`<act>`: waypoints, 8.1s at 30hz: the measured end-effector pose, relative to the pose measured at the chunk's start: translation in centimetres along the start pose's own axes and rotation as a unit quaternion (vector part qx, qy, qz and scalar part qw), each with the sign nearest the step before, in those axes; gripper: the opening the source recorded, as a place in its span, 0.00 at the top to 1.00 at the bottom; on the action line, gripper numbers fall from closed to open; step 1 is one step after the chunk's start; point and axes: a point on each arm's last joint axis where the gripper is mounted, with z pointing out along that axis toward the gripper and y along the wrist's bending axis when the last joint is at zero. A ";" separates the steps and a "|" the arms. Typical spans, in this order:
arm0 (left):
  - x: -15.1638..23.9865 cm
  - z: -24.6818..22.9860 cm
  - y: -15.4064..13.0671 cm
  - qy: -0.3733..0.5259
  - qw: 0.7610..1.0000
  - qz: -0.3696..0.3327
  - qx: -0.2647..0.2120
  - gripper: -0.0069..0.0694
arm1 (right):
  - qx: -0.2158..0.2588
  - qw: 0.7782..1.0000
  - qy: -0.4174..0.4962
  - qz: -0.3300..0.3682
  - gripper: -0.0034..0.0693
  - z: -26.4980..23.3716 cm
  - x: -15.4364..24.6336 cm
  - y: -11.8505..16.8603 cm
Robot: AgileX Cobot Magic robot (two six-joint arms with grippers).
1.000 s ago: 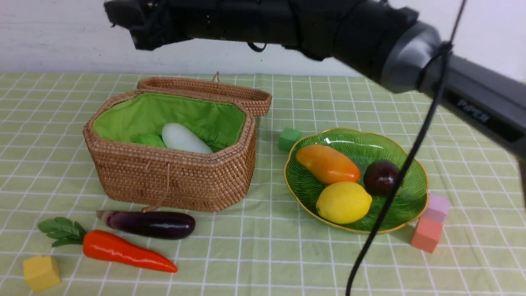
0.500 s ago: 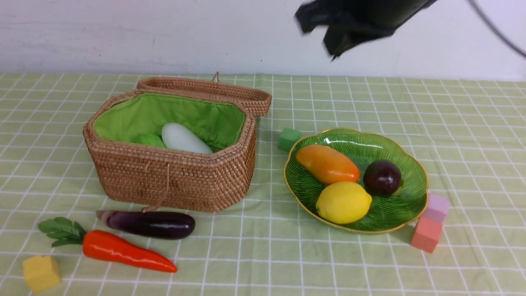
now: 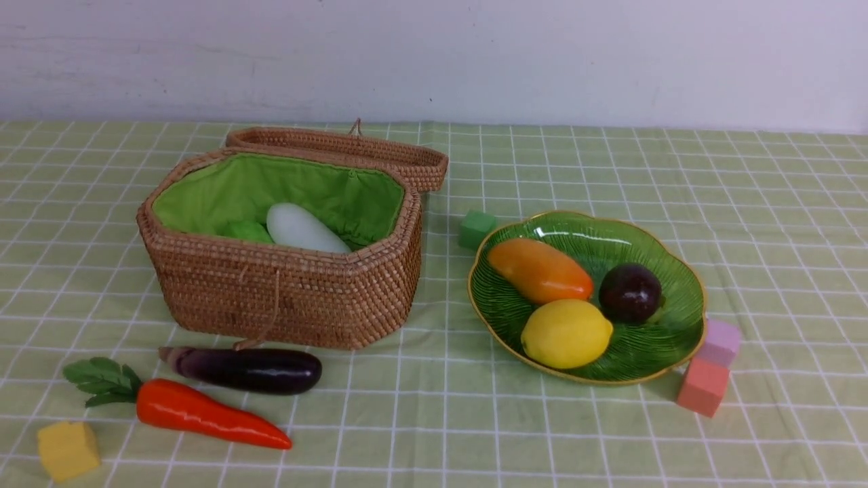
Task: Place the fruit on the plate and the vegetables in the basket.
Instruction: Use the left arm to grab a carrot and put it into the left basket
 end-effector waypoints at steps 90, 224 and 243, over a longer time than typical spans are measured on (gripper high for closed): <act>0.0 0.0 0.0 0.000 1.000 0.000 0.000 0.60 | 0.280 0.954 -0.075 0.079 0.88 1.7 42.2 -9.3; -7.1 24.7 -2.8 0.370 0.832 -0.318 -0.265 0.41 | 0.282 0.953 -0.075 0.079 0.65 1.6 42.2 -9.3; -11.4 19.4 -4.1 0.391 0.836 -0.287 -0.255 0.48 | 0.282 0.953 -0.075 0.079 0.62 1.6 42.2 -9.3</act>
